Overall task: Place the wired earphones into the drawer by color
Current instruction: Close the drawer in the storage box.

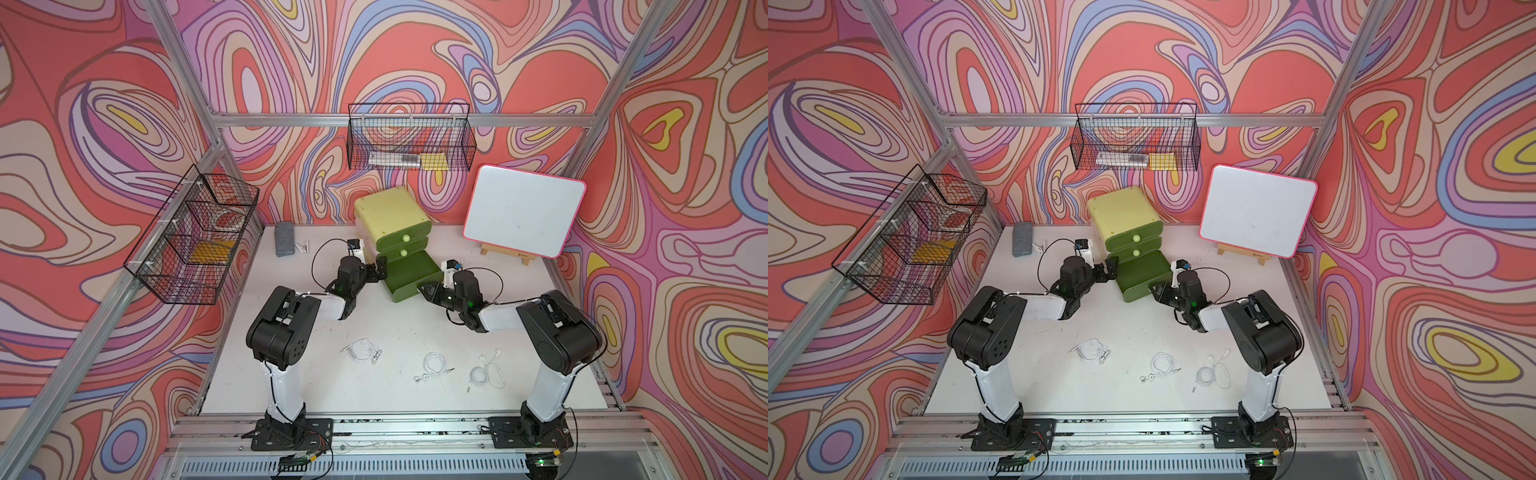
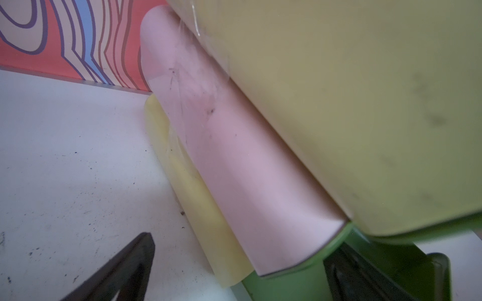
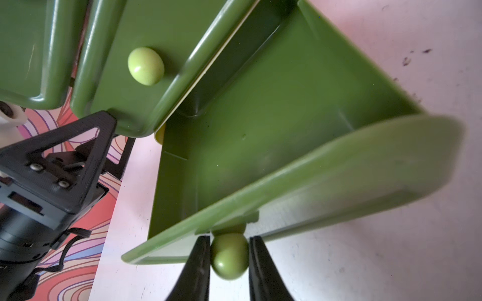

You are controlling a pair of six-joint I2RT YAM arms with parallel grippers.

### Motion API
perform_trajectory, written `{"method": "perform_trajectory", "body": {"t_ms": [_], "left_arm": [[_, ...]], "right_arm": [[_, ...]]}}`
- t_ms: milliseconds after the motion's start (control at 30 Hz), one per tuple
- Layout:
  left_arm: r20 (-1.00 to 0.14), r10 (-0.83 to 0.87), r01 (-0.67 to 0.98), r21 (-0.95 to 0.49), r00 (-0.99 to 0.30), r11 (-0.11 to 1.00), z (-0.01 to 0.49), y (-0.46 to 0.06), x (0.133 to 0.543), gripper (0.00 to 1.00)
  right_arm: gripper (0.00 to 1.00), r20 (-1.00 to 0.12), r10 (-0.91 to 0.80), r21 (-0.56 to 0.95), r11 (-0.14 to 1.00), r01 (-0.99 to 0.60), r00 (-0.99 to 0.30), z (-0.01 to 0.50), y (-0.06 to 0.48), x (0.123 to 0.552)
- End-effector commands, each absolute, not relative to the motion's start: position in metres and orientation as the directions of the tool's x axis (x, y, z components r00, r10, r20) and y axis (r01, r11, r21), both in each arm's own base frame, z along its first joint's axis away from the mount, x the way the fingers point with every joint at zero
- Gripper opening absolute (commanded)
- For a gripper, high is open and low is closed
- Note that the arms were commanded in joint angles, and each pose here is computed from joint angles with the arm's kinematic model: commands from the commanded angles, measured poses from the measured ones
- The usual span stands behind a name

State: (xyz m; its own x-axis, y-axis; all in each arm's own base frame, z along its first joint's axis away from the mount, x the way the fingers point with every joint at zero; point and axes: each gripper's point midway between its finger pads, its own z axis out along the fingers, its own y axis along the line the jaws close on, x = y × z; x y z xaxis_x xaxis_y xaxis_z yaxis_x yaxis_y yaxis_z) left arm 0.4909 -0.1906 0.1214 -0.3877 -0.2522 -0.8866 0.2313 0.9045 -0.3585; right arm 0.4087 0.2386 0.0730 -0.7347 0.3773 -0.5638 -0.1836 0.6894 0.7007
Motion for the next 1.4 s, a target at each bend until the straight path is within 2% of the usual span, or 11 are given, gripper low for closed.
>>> {"method": "perform_trajectory", "body": {"t_ms": [0,400,533,667,1033,1200,1367], "left_arm": [[-0.887,-0.271,0.241,-0.375,-0.374,0.895,0.141,-0.189,0.492,0.99],[-0.865,-0.288,0.285,-0.423,-0.412,0.86,0.146,-0.198,0.478,0.99],[-0.848,-0.308,0.283,-0.451,-0.43,0.846,0.152,-0.195,0.465,0.99],[-0.829,-0.335,0.279,-0.485,-0.447,0.829,0.161,-0.191,0.447,0.99],[-0.776,-0.317,0.178,-0.477,-0.546,0.861,0.171,-0.157,0.372,0.99],[-0.76,-0.276,0.173,-0.452,-0.588,0.875,0.169,-0.144,0.336,0.99],[-0.766,-0.228,0.184,-0.41,-0.601,0.893,0.162,-0.132,0.305,0.99]], "right_arm": [[0.25,-0.587,0.373,0.686,0.7,-0.197,-0.719,0.082,0.233,0.405],[0.28,-0.59,0.364,0.676,0.711,-0.194,-0.721,0.08,0.231,0.402],[0.5,-0.603,0.36,0.664,0.722,-0.197,-0.712,0.086,0.228,0.401],[0.58,-0.62,0.346,0.638,0.745,-0.196,-0.705,0.092,0.223,0.398],[0.64,-0.633,0.257,0.56,0.803,-0.203,-0.731,0.119,0.208,0.369],[0.67,-0.597,0.156,0.515,0.827,-0.227,-0.787,0.123,0.215,0.345],[0.68,-0.545,-0.012,0.37,0.894,-0.253,-0.838,0.115,0.225,0.306]]}}
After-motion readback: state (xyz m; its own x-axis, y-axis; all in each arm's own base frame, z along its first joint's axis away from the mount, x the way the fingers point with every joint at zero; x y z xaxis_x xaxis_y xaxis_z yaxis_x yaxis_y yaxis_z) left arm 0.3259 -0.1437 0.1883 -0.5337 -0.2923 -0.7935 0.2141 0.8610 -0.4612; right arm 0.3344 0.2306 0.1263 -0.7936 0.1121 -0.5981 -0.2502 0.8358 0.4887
